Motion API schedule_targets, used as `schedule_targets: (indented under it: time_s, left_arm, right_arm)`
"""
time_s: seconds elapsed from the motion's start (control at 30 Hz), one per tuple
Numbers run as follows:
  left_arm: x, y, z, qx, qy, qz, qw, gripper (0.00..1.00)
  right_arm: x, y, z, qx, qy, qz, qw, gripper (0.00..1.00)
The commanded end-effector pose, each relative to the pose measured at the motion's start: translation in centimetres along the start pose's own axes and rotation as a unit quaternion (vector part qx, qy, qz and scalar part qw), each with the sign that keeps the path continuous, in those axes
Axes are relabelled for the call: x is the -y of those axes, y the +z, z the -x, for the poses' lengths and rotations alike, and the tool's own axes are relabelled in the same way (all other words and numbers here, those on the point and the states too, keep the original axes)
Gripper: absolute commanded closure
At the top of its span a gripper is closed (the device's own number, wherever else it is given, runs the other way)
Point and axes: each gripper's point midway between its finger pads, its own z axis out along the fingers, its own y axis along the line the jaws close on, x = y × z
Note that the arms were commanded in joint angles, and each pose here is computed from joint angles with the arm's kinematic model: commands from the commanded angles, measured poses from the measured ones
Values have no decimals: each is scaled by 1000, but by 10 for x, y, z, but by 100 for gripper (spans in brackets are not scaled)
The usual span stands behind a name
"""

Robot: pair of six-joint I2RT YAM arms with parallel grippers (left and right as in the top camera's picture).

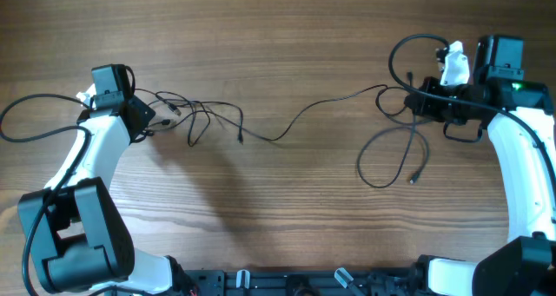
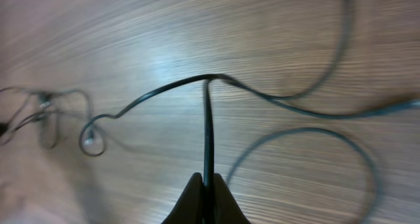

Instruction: Untangle cables

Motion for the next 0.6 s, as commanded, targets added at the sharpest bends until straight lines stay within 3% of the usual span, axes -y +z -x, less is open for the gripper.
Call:
schedule_targets:
  time_s: [0.0,0.13,0.3,0.4,0.47,0.5,0.57]
  left_arm:
    - [-1,12,-5,-10,-7,7,1000,96]
    - [-4,44,-22,-36,0,24,999,96]
    - [1,50,-30,-54,10,9,998,92]
    - [12,35,-22,-49,56,-23,997,27]
    - [17,9,-10,-33,52,-41,997,12]
    - [26,-11,-3,-24,48,-73,996,10]
    - [59,-58,2,-17,80,-190,978,5]
  right_arm:
    - [-84,-41,22,48,-100,198,974,96]
    - [-141,-114,53,170,-222,250,927,96]
    - [-142,-116,49,172,-224,249,926,96]
    - [-140,-112,47,163,-216,250,930,96]
    - [-140,-112,47,163,-216,250,930,96]
    - [-140,-112,47,163,-216,250,930,96]
    - [-139,-111,47,161,-214,250,930,96]
